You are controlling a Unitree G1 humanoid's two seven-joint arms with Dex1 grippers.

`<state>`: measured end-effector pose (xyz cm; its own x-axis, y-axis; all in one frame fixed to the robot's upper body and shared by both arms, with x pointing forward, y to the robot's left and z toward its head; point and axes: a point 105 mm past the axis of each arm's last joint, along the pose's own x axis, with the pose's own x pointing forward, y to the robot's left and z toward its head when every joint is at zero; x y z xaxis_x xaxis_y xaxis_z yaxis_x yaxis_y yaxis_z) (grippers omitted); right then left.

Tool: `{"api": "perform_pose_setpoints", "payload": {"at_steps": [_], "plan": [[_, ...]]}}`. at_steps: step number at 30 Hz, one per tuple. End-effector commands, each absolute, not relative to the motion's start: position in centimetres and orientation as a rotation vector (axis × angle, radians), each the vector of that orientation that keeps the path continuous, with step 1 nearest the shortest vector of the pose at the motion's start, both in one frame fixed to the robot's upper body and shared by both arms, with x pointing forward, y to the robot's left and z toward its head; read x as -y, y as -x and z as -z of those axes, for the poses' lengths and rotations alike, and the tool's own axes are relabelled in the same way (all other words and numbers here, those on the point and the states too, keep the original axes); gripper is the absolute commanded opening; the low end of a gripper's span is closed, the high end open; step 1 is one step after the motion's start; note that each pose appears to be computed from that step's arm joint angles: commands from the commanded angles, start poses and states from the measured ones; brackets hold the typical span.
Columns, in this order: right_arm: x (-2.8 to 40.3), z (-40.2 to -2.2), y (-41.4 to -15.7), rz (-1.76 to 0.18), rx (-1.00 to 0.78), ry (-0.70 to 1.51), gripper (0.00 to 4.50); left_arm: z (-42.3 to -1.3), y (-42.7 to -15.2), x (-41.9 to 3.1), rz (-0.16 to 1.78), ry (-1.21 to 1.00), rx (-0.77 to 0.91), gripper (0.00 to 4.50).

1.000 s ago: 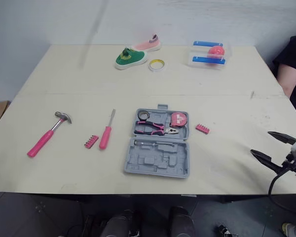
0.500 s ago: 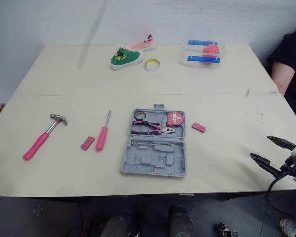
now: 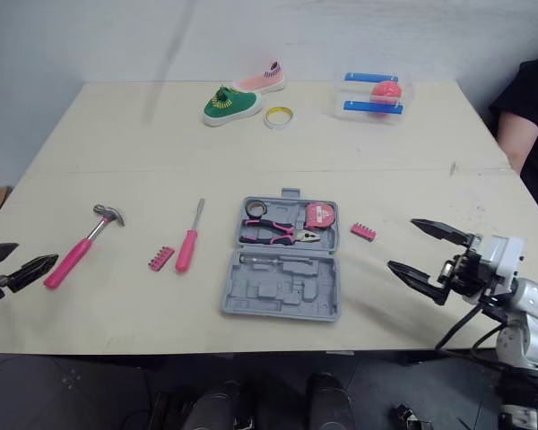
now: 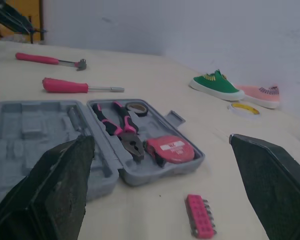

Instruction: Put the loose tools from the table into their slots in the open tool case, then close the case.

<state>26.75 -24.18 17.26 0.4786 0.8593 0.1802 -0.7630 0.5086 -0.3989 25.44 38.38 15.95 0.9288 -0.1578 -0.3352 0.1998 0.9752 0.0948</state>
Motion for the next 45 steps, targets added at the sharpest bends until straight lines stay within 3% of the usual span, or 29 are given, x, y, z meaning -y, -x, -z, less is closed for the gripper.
{"api": "perform_pose_setpoints", "payload": {"at_steps": [1,13,20,23,31,32,36,39,45], "plan": [[22.9,-18.6,-26.2,-1.061,0.411,0.224,4.5,-15.9,-26.5,-38.9,0.153,-0.113,-0.376,4.48],[20.1,-17.9,-25.4,-1.154,0.411,0.258,4.5,-12.7,-31.1,-38.6,0.237,-0.08,-0.46,4.48],[19.3,-18.5,-25.2,-1.172,0.423,0.279,4.5,-11.0,-32.0,-38.3,0.269,-0.11,-0.541,4.48],[19.0,-19.1,-25.1,-1.168,0.428,0.294,4.5,-8.5,-30.6,-38.9,0.277,-0.136,-0.671,3.75],[19.3,-19.5,-25.0,-1.135,0.417,0.313,4.5,-7.9,-29.0,-39.2,0.282,-0.082,-0.66,0.53],[19.4,-19.5,-25.0,-1.132,0.416,0.313,4.5,-8.2,-29.1,-39.3,0.277,-0.096,-0.638,0.53],[20.0,-19.4,-25.3,-1.115,0.399,0.32,4.5,-15.2,-31.0,-37.2,0.364,-0.175,-0.258,0.53],[21.0,-19.1,-25.8,-1.085,0.384,0.338,4.5,-20.4,-30.4,-32.5,0.552,-0.318,-0.04,0.53],[22.0,-18.9,-26.1,-1.085,0.35,0.37,4.5,-23.3,-28.8,-24.4,0.852,-0.511,0.05,0.53]]}}
